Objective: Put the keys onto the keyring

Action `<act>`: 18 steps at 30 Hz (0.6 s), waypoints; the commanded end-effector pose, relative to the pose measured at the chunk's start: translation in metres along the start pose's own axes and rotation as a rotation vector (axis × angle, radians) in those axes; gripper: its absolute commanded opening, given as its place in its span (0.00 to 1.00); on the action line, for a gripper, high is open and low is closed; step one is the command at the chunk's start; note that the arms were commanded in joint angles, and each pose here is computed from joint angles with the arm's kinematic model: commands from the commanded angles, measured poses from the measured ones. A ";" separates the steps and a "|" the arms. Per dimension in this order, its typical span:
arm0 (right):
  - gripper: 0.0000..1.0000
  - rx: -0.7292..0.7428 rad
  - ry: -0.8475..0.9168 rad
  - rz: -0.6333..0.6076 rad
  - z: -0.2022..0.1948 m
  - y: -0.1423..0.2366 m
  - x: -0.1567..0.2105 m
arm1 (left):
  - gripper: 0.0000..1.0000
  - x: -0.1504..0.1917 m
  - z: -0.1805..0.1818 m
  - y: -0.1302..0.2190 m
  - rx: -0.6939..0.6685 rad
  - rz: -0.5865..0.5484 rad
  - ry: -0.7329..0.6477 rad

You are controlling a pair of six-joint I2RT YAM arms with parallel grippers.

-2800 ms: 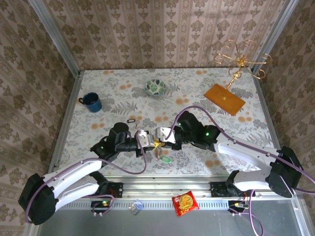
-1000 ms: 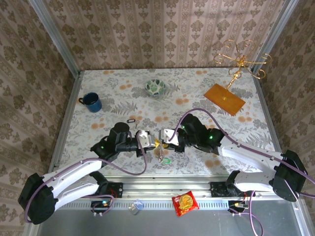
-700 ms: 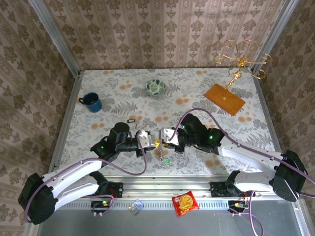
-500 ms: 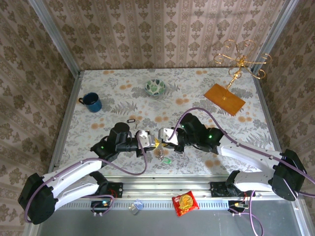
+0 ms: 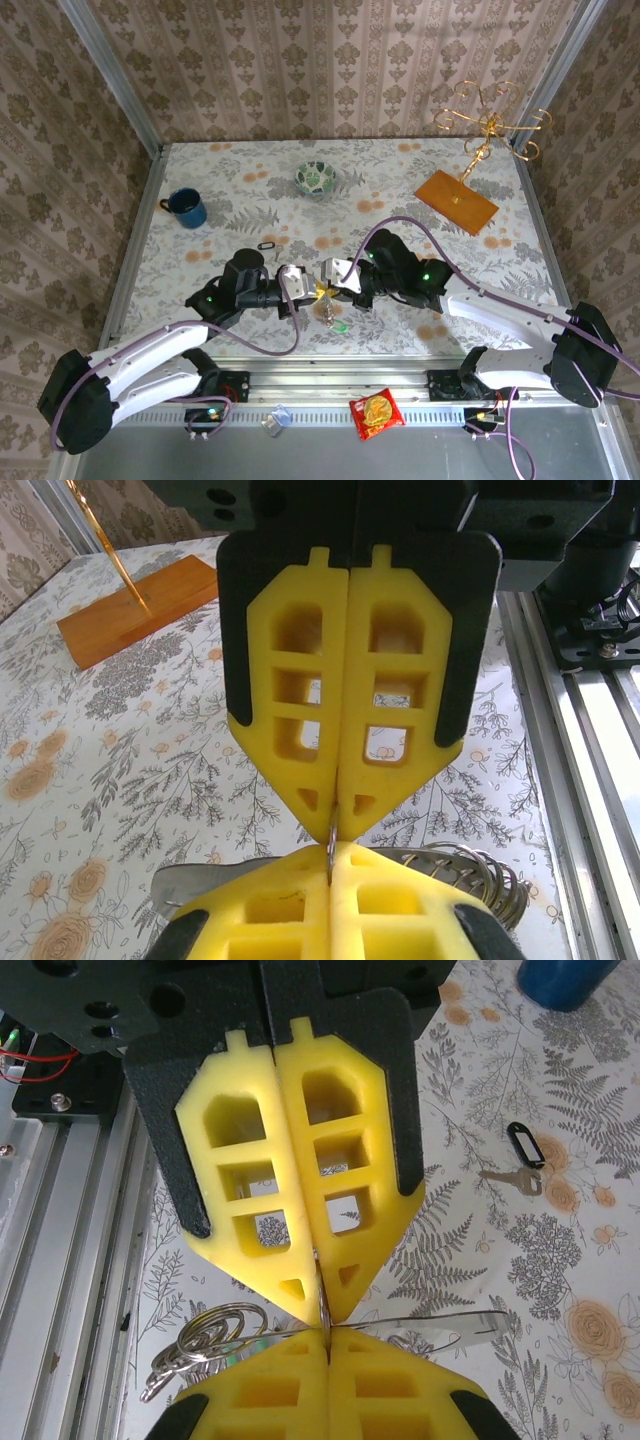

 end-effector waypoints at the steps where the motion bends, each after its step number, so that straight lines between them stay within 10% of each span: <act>1: 0.00 -0.042 0.011 -0.068 0.003 0.000 -0.017 | 0.00 -0.018 0.008 0.002 -0.032 -0.084 -0.049; 18: 0.37 0.424 -0.342 -0.187 -0.042 0.044 0.012 | 0.00 -0.023 0.027 0.020 -0.190 0.093 0.030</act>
Point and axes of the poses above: each hand's point on the last joint's axis, 136 mm out from that joint toward the fingers, its own y axis back along the fingers, its own z axis along the line the jaws close on, x = y × z, the point moved 8 cm from there along y, back along the fingers, and after that the axes turned 10 degrees about -y, right-handed, at the moved point
